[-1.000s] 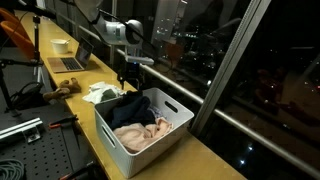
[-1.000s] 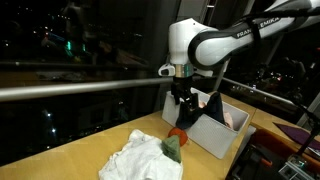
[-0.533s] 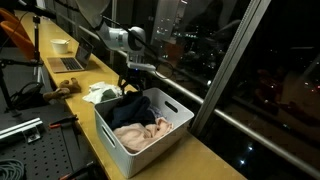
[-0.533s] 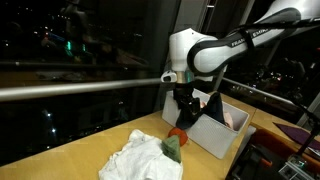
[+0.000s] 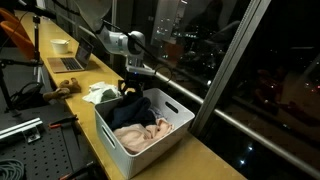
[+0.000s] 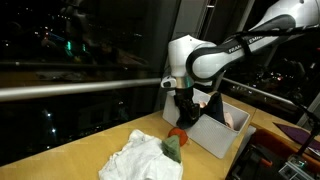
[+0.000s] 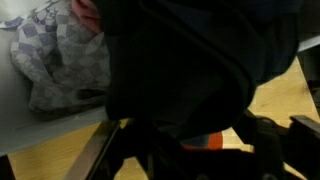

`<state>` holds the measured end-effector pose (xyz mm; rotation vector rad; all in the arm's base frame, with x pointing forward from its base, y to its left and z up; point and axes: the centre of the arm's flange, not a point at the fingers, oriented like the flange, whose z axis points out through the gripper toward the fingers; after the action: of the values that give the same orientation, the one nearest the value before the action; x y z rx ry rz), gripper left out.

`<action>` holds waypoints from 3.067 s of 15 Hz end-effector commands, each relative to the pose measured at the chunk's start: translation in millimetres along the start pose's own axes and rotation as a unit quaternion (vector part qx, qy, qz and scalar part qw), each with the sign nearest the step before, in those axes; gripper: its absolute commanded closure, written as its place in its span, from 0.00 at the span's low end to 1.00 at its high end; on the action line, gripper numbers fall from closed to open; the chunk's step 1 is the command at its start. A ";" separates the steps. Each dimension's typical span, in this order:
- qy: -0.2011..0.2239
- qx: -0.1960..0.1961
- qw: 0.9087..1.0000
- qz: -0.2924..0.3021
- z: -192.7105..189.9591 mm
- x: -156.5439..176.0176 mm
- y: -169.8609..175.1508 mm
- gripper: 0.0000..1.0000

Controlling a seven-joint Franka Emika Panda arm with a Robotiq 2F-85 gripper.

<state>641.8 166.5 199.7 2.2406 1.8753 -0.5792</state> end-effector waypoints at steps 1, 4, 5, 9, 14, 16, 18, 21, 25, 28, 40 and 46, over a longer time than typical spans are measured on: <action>0.006 0.010 1.000 -0.001 -2.0 -3.0 2.0 0.55; 0.007 0.007 1.000 0.000 -9.6 -0.7 0.9 0.77; 0.007 0.004 1.000 0.001 -14.3 -0.9 0.1 0.85; 0.011 -0.025 1.000 0.015 -53.1 -16.6 -11.3 1.00; 0.015 -0.082 0.994 0.076 -132.3 -84.5 -46.7 0.99; 0.007 -0.081 0.992 0.100 -138.2 -114.1 -61.2 0.99; 0.003 -0.072 0.990 0.120 -126.5 -132.2 -70.7 0.99; 0.000 -0.052 0.989 0.141 -90.3 -135.7 -72.2 0.99; 0.001 -0.027 0.985 0.170 -47.5 -133.2 -73.7 0.69; 0.000 -0.021 0.983 0.184 -37.2 -131.2 -79.8 0.49; 0.044 -0.117 0.970 0.207 -157.1 -86.4 -105.2 0.00; 0.157 -0.130 0.960 0.192 -173.0 15.3 -96.2 0.00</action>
<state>560.1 223.2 386.0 2.4503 1.4224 -0.0226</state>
